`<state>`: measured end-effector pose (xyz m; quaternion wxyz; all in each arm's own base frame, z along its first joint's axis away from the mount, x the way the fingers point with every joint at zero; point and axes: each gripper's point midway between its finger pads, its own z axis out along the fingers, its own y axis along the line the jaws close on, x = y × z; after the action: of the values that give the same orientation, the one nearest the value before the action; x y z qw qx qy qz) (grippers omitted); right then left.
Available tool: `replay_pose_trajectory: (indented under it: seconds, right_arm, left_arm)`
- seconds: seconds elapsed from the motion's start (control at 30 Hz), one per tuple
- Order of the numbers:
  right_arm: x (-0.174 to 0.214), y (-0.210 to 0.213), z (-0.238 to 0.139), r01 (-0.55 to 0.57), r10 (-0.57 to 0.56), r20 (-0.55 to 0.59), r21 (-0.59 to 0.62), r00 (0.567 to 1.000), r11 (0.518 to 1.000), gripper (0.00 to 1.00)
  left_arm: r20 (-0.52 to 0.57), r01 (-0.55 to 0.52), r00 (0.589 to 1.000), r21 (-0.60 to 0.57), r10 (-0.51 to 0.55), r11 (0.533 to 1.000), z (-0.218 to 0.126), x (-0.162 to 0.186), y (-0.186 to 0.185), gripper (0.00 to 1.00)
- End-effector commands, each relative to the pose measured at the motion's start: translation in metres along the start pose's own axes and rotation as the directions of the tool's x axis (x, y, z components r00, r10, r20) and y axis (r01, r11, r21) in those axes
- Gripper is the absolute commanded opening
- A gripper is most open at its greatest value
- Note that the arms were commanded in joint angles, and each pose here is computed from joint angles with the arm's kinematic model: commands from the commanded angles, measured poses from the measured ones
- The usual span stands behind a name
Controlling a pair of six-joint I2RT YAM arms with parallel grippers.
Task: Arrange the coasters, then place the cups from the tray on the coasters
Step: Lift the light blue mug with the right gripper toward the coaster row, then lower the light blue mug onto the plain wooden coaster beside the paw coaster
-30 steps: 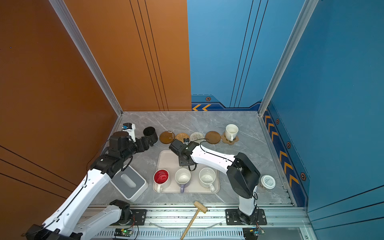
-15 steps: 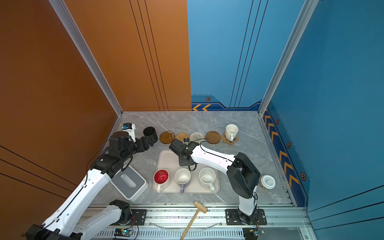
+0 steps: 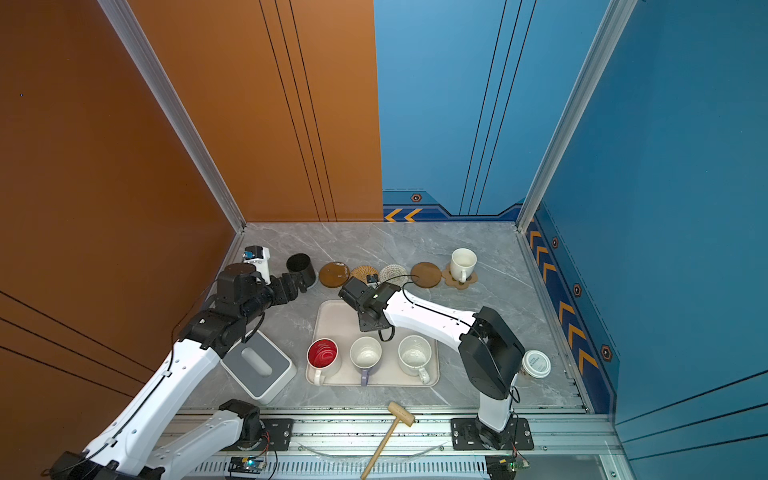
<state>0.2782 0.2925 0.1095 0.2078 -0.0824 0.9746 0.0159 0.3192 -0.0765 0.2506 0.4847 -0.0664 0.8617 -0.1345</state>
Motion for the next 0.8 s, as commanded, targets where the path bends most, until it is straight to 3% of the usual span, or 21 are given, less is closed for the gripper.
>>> replay_pose_trajectory:
  seconds: [0.0,0.77]
  right_arm:
    - [-0.025,-0.011,-0.028,-0.003,0.001,0.103,0.018,0.995,1.000,0.00]
    - [-0.082,-0.087,-0.053,-0.082,0.064,0.202,0.081,0.977,0.993,0.00]
  left_arm:
    - [-0.012,-0.002,1.000,0.006,0.002,1.000,-0.004,0.005,-0.001,0.77]
    - [-0.002,0.019,1.000,-0.005,-0.019,1.000,-0.005,0.002,0.000,0.77]
